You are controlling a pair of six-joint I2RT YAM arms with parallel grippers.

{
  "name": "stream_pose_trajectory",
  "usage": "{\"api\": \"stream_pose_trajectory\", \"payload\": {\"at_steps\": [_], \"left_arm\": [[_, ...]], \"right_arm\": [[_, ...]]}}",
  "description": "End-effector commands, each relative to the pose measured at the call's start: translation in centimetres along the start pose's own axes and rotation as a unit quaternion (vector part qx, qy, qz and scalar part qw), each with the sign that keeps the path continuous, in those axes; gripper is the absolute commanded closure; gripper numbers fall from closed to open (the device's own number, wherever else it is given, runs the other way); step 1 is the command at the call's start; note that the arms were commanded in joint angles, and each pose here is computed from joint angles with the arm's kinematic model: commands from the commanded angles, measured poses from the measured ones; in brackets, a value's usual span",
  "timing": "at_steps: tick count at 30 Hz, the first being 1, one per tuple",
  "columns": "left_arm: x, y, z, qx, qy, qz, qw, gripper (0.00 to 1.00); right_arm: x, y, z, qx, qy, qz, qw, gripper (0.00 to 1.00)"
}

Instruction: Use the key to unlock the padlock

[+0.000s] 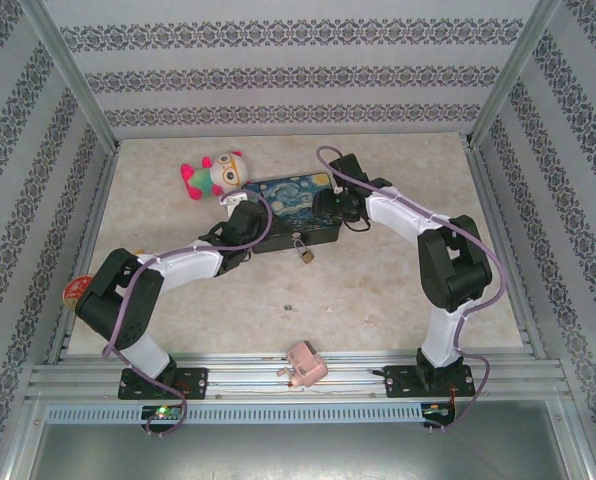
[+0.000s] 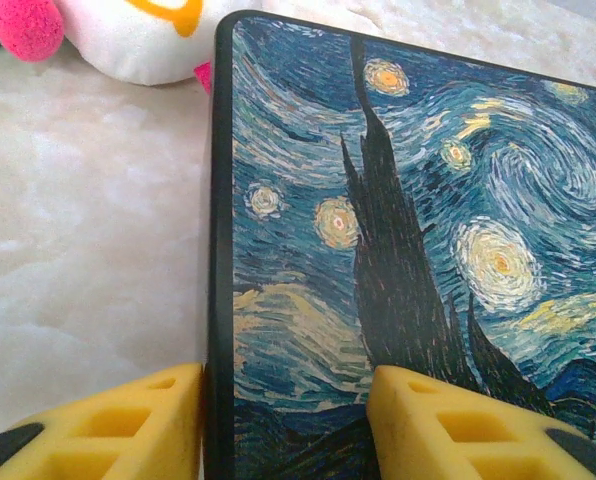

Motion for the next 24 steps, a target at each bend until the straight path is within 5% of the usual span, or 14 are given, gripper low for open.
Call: {"api": "stream_pose_trajectory", "payload": {"at_steps": [1,8,12,17,24], "left_arm": [[0.0,0.4,-5.9,-0.006,0.131,0.020,0.991,0.53],[-0.2,-0.1,-5.8,-0.013,0.131,0.013,0.991,0.45],[-1.1,-0.5,-5.2,-0.018,0.126,0.003,0.992,0.30],[-2.7,-1.4,-4.4,-0.024,0.122,-0.013,0.992,0.00],[-4.6,-2.1,-2.8,-0.019,0.103,-0.031,0.994,0.01]], "right_arm": [[1.3,1.9,4.1,-0.026,-0.086,0.059,0.994,0.38],[-0.3,0.2,3.3,-0.049,-0.066,0.038,0.996,0.28],[-2.4,-0.4,2.4,-0.064,-0.035,0.008,0.997,0.18],[-5.3,0.6,1.3,-0.078,0.000,-0.020,0.997,0.14],[-8.5,3.8,-0.8,-0.103,0.047,-0.044,0.993,0.14]]}}
Point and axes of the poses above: each hand's point on the last joint's axis, 136 mm out from that joint toward the fingers, its own x axis out along the fingers, its own z axis along the line the jaws close on, y = z × x, the point moved 3 cm from there along -x, back along the fingers, and after that the axes turned 9 degrees about x, right-handed, at the moved point
